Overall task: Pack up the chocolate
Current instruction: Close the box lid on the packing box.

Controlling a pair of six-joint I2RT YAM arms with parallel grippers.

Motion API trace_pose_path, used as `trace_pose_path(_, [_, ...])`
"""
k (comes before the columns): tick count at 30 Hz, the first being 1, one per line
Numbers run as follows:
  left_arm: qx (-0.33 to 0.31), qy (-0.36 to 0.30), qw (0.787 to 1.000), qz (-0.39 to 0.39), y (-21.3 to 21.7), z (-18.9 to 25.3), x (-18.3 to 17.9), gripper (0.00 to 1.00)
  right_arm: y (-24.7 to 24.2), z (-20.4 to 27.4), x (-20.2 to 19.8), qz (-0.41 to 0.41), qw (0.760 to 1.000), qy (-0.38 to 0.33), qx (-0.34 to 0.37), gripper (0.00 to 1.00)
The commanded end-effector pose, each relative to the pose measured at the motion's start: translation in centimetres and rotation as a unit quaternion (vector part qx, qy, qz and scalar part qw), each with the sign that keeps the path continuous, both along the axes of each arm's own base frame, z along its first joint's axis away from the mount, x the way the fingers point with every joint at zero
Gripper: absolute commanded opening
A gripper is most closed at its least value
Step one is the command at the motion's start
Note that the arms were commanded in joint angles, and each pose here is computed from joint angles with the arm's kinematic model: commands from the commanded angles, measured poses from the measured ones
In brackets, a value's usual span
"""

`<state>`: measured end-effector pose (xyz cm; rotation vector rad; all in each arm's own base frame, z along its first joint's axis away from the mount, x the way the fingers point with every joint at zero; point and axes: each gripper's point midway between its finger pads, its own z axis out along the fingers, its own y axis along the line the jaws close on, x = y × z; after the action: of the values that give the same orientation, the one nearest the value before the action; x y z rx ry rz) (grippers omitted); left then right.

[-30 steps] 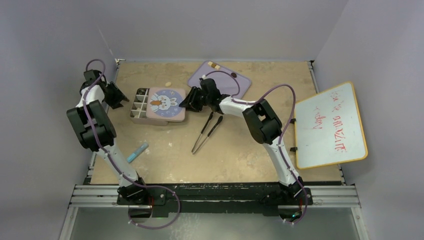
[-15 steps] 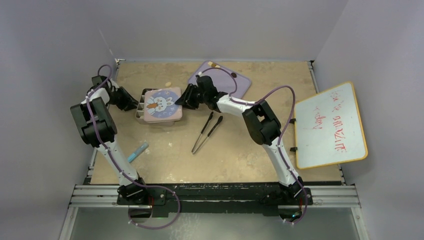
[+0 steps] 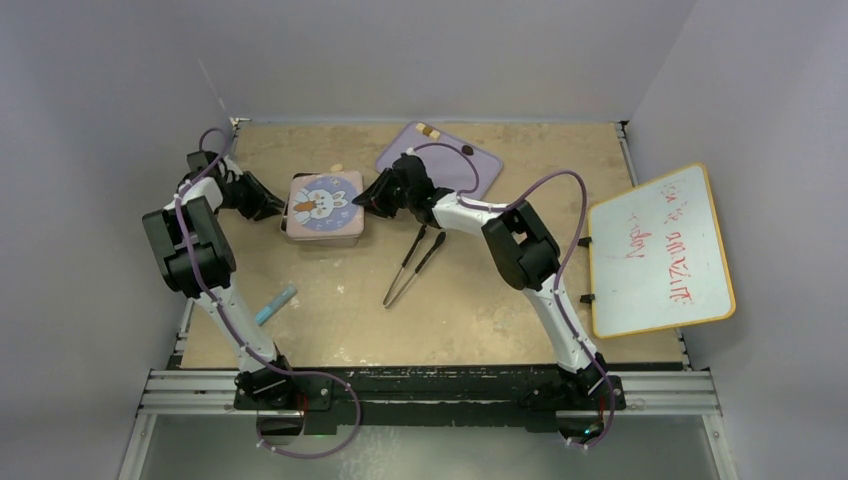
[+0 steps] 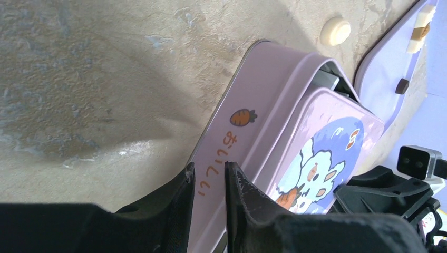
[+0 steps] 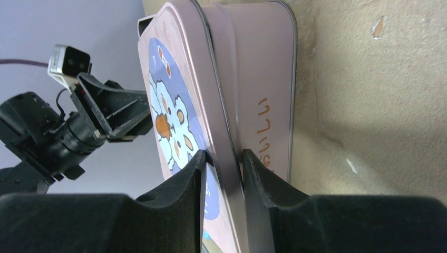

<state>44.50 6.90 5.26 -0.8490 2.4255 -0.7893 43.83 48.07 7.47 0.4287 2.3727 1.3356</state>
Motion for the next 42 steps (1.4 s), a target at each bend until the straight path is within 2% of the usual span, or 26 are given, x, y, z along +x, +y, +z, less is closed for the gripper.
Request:
trace_pose_path(1, [-0.019,-0.036,0.999,-0.017,-1.5,2.7,0.2,0.25,0.1,-0.1,1.3,-0.061,0.998,0.006,0.027,0.09])
trace_pose_path(3, [-0.013,-0.027,0.999,-0.017,-1.3,2.1,-0.1,0.25,0.0,-0.1,1.2,-0.067,0.997,0.010,0.038,0.04])
trace_pose_path(8, [-0.022,-0.016,0.999,-0.024,-1.6,1.0,-0.4,0.25,-0.1,0.2,0.6,-0.064,0.995,0.011,0.081,0.00])
trace_pose_path(14, [-0.019,-0.010,0.999,-0.026,-1.7,1.0,-1.0,0.25,-0.1,1.7,0.6,-0.060,0.989,0.014,0.136,0.03])
trace_pose_path(22, [-0.018,0.004,0.999,-0.040,-2.4,-0.1,-2.5,0.25,-0.3,3.2,0.0,-0.063,0.978,0.028,0.199,0.00])
trace_pose_path(30, [-0.013,-0.004,0.999,-0.043,-3.1,0.6,-2.3,0.27,-0.5,3.3,0.3,-0.079,0.967,0.045,0.238,0.00])
trace_pose_path(37, [-0.005,-0.017,0.999,-0.051,-3.2,1.9,-2.5,0.28,-1.7,4.1,-1.2,-0.065,0.962,0.047,0.260,0.01])
trace_pose_path(42, [0.026,-0.026,0.999,-0.039,-2.4,3.4,-2.4,0.32,-2.0,2.7,-1.2,-0.068,0.963,0.069,0.251,0.35])
